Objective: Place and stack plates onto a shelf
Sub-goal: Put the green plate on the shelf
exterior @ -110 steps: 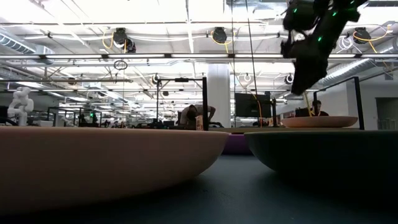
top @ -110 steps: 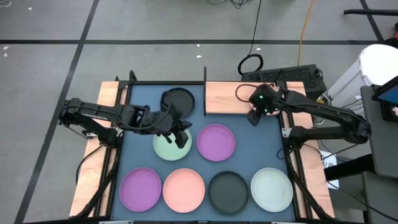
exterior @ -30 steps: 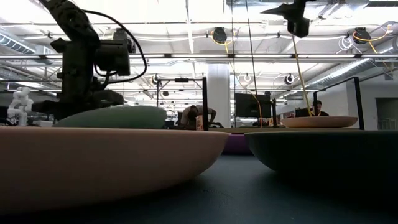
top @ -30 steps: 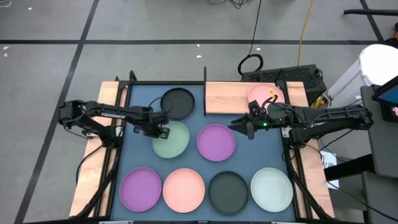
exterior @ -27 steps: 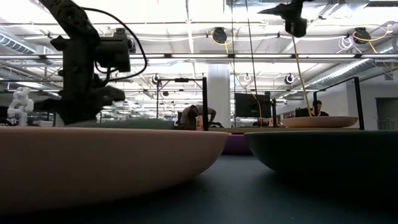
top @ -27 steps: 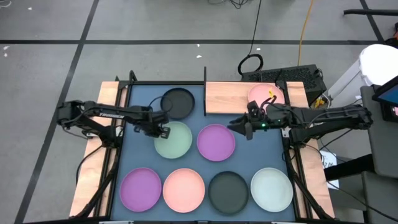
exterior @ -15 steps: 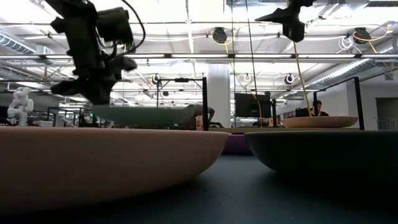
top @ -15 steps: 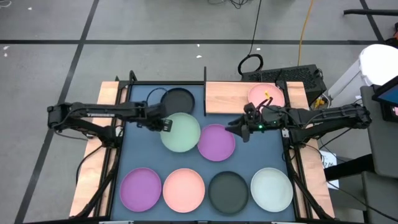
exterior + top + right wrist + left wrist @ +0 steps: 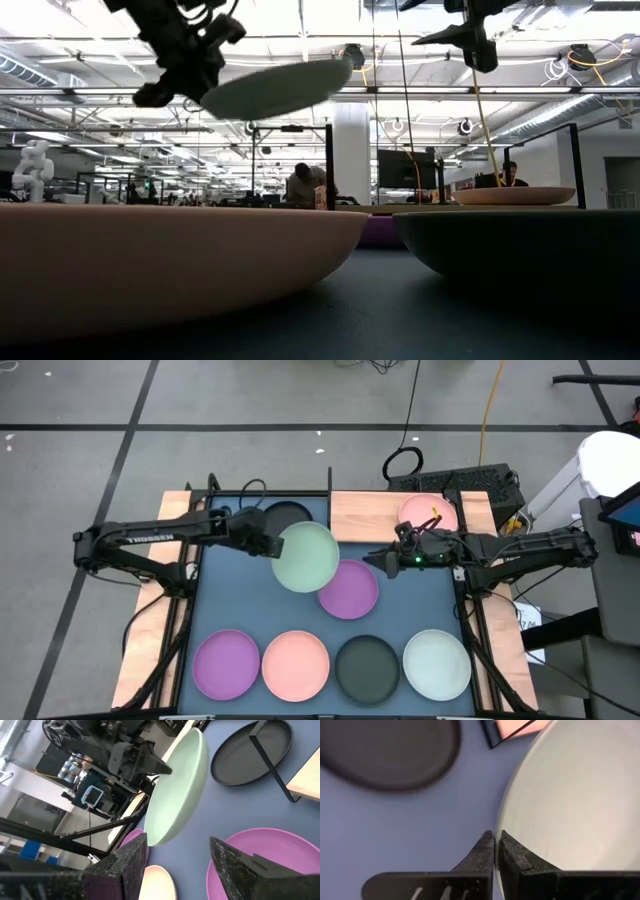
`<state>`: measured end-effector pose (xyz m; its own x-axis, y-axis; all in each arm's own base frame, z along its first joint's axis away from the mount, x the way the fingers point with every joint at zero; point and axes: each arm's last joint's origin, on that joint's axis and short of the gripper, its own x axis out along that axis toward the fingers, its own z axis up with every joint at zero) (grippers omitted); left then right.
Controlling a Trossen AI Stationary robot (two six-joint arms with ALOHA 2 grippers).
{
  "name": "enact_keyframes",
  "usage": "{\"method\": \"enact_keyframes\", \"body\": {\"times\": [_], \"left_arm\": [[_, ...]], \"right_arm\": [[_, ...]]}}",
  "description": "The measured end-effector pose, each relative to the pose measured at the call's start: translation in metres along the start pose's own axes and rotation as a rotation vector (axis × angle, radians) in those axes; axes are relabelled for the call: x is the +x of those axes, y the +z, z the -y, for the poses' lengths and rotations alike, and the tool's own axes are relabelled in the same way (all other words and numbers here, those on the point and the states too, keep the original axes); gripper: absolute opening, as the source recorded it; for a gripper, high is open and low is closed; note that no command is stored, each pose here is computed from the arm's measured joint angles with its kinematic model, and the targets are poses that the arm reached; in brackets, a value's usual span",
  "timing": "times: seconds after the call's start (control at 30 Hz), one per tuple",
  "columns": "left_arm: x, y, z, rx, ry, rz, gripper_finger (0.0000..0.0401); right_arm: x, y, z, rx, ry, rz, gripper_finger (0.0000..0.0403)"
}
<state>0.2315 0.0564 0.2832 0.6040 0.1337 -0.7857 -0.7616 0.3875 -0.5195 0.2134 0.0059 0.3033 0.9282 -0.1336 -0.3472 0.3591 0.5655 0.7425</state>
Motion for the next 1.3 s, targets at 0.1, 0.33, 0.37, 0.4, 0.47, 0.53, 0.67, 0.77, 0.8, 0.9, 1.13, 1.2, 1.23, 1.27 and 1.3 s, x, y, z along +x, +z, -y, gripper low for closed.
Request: {"method": "enact_keyframes", "body": {"times": [0.1,0.33,0.37,0.4,0.47,0.53,0.67,0.77,0.8,0.9,1.13,1.2,1.23,1.27,1.3], "left_arm": [[-0.009,0.006,0.009,0.006,-0.035,0.025,0.0008],[-0.030,0.019,0.025,-0.002,-0.073,0.133,0.0008],[-0.033,0.021,0.027,-0.005,-0.077,0.147,0.0008],[-0.035,0.023,0.029,-0.008,-0.083,0.158,0.0008],[-0.037,0.027,0.033,-0.012,-0.092,0.172,0.0008],[-0.037,0.031,0.035,-0.013,-0.083,0.173,0.0008],[-0.028,0.037,0.042,0.005,-0.066,0.166,0.0008],[-0.018,0.040,0.047,0.024,-0.043,0.148,0.0008],[-0.015,0.041,0.050,0.029,-0.034,0.145,0.0008],[-0.009,0.042,0.058,0.047,0.013,0.165,0.0008],[-0.009,0.051,0.084,0.114,0.077,0.302,0.0008],[-0.009,0.053,0.090,0.124,0.089,0.334,0.0008],[-0.008,0.054,0.092,0.124,0.097,0.348,0.0008],[-0.008,0.055,0.093,0.126,0.109,0.360,0.0008],[-0.007,0.055,0.094,0.129,0.124,0.373,0.0008]], "right_arm": [[-0.002,0.001,-0.001,0.002,0.008,0.005,0.0199],[-0.008,0.005,-0.003,0.013,0.035,0.039,0.0199],[-0.009,0.005,-0.003,0.029,0.031,0.054,0.0199],[-0.010,0.006,-0.003,0.060,0.026,0.061,0.0199],[-0.011,0.005,-0.001,0.131,0.004,0.064,0.0199],[-0.011,0.005,-0.001,0.176,-0.001,0.062,0.0199],[-0.011,0.004,0.000,0.233,-0.007,0.057,0.0199],[-0.011,0.004,0.002,0.256,-0.032,0.078,0.0199],[-0.011,0.005,0.002,0.263,-0.038,0.089,0.0199],[-0.011,0.005,0.002,0.265,-0.044,0.103,0.0199],[-0.012,0.006,0.006,0.228,-0.109,0.171,0.0198],[-0.012,0.006,0.007,0.211,-0.133,0.190,0.0196],[-0.012,0.006,0.007,0.198,-0.140,0.200,0.0193],[-0.012,0.007,0.007,0.182,-0.146,0.210,0.0190],[-0.012,0.007,0.007,0.168,-0.152,0.219,0.0186]]}}
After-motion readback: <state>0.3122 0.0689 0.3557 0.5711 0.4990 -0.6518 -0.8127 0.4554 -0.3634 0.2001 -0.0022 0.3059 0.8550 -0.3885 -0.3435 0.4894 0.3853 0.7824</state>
